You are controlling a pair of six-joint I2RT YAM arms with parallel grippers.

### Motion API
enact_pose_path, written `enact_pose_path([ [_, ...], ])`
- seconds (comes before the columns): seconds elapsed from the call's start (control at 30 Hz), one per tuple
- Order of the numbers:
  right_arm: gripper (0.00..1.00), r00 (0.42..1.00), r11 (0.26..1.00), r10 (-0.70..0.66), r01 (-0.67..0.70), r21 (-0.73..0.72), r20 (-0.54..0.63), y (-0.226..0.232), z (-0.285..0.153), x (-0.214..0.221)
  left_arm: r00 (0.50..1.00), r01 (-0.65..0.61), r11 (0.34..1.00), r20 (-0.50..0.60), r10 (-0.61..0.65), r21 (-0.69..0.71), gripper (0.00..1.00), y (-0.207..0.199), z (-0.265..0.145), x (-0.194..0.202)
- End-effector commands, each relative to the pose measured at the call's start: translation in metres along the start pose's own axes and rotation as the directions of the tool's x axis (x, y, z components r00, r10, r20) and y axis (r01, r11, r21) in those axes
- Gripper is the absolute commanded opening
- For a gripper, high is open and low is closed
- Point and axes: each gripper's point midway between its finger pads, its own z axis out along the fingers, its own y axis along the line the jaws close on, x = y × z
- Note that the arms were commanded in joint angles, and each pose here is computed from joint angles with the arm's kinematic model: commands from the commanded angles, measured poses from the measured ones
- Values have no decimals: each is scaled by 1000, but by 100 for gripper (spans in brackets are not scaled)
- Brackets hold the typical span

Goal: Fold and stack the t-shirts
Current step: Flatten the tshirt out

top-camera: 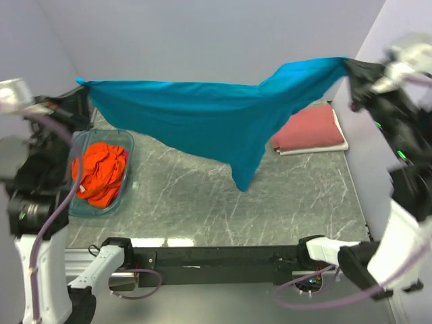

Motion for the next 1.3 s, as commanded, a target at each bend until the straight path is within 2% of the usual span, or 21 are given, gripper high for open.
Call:
enact_pose_path([
  [0.0, 0, 987, 992, -46, 27, 123, 153, -23, -47, -56, 982, 56, 984, 168, -84, 167, 1, -44, -35, -67],
  [0.13, 0, 951, 975, -105, 41, 219, 290, -31, -105, -105, 961, 72, 969, 242, -130, 234, 1, -61, -62, -100],
  [0.23, 0, 932, 960, -146, 51, 277, 333, -35, -127, -125, 949, 73, 966, 279, -143, 247, 1, -66, -76, -116],
  [0.4, 0, 936, 949, -154, 51, 312, 315, -44, -120, -122, 947, 64, 974, 296, -128, 216, 1, -61, -78, -119],
  [0.57, 0, 963, 960, -126, 58, 274, 237, -46, -81, -90, 964, 50, 985, 251, -91, 166, 1, -47, -59, -95],
  [0.67, 0, 982, 973, -106, 70, 222, 157, -42, -48, -54, 984, 45, 989, 166, -68, 138, 1, -33, -35, -54],
  [0.7, 0, 987, 980, -97, 72, 187, 130, -38, -37, -42, 993, 49, 992, 101, -61, 114, 1, -22, -21, -23],
  [0.77, 0, 997, 991, -72, 69, 115, 21, -27, -4, 11, 998, 50, 993, 27, -54, 109, 1, -13, -6, 12],
  [0.8, 0, 997, 993, -76, 75, 96, 9, -24, 7, 25, 997, 56, 995, -53, -52, 79, 1, 1, 5, 52],
  [0.83, 0, 996, 998, -58, 60, 27, -74, -9, 27, 73, 994, 56, 996, -93, -49, 67, 1, 9, 12, 73],
  [0.87, 0, 993, 998, -57, 57, -8, -102, -2, 36, 95, 991, 51, 997, -126, -44, 54, 0, 17, 22, 95],
  [0.9, 0, 992, 998, -66, 64, -23, -107, 1, 50, 112, 978, 49, 999, -205, -45, 17, 0, 35, 27, 138],
  [0.93, 0, 981, 997, -46, 33, -74, -186, 16, 63, 162, 969, 41, 999, -243, -40, -3, 1, 44, 33, 160],
  [1.0, 0, 974, 990, -51, 21, -136, -223, 31, 84, 204, 932, 15, 997, -361, -40, -71, 1, 74, 46, 223],
  [1.03, 0, 952, 982, -27, -31, -186, -305, 47, 98, 255, 918, 2, 995, -396, -40, -97, 0, 84, 50, 243],
  [1.1, 0, 940, 960, -21, -76, -268, -341, 67, 116, 294, 865, -31, 988, -499, -49, -151, 0, 109, 65, 298],
  [1.13, 0, 912, 946, -1, -133, -297, -410, 82, 132, 336, 843, -50, 982, -535, -54, -180, 0, 120, 70, 316],
  [1.17, 0, 900, 939, 6, -155, -308, -435, 88, 141, 355, 787, -79, 972, -612, -76, -221, 0, 138, 73, 356],
  [1.2, 0, 859, 922, 13, -208, -325, -512, 103, 152, 400, 777, -88, 969, -625, -78, -231, 0, 142, 83, 365],
  [1.23, 0, 856, 925, 22, -214, -313, -517, 102, 166, 406, 753, -101, 965, -652, -86, -243, 0, 149, 88, 380],
  [1.27, 0, 842, 922, 27, -229, -311, -539, 107, 175, 419, 703, -142, 948, -703, -106, -285, 0, 169, 88, 416],
])
